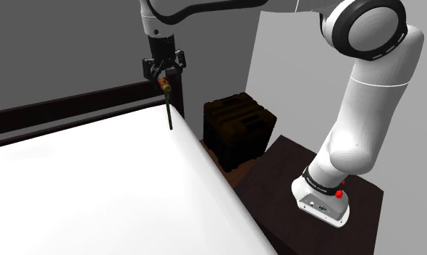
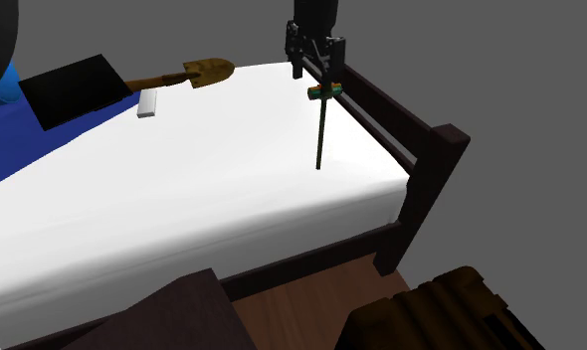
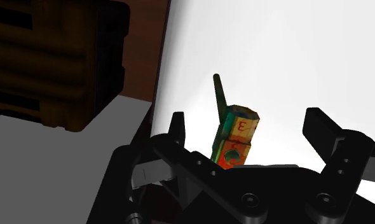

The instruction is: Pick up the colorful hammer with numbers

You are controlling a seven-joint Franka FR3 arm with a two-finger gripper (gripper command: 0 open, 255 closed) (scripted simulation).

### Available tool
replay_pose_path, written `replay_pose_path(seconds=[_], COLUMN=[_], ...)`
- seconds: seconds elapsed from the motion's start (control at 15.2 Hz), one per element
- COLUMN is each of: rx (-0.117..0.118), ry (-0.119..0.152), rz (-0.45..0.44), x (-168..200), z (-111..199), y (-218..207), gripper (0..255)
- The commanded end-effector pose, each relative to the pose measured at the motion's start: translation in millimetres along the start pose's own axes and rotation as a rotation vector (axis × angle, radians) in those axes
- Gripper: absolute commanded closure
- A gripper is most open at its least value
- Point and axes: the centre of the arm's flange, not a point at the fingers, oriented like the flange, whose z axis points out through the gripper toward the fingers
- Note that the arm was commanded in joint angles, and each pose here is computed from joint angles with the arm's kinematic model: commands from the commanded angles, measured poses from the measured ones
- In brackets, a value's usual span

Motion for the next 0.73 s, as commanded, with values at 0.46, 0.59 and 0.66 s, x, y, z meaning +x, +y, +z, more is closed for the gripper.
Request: replay_pose_path(seconds=[0.46, 0.59, 0.66], rx=[0.0, 0.0, 0.0], ry=[0.0, 0.0, 0.0], rz=[0.001, 0.001, 0.001], x=[1.3, 1.4, 1.5], z=[29.1, 29.2, 29.3], y=[-1.3, -1.4, -1.4], gripper=[255, 255, 255])
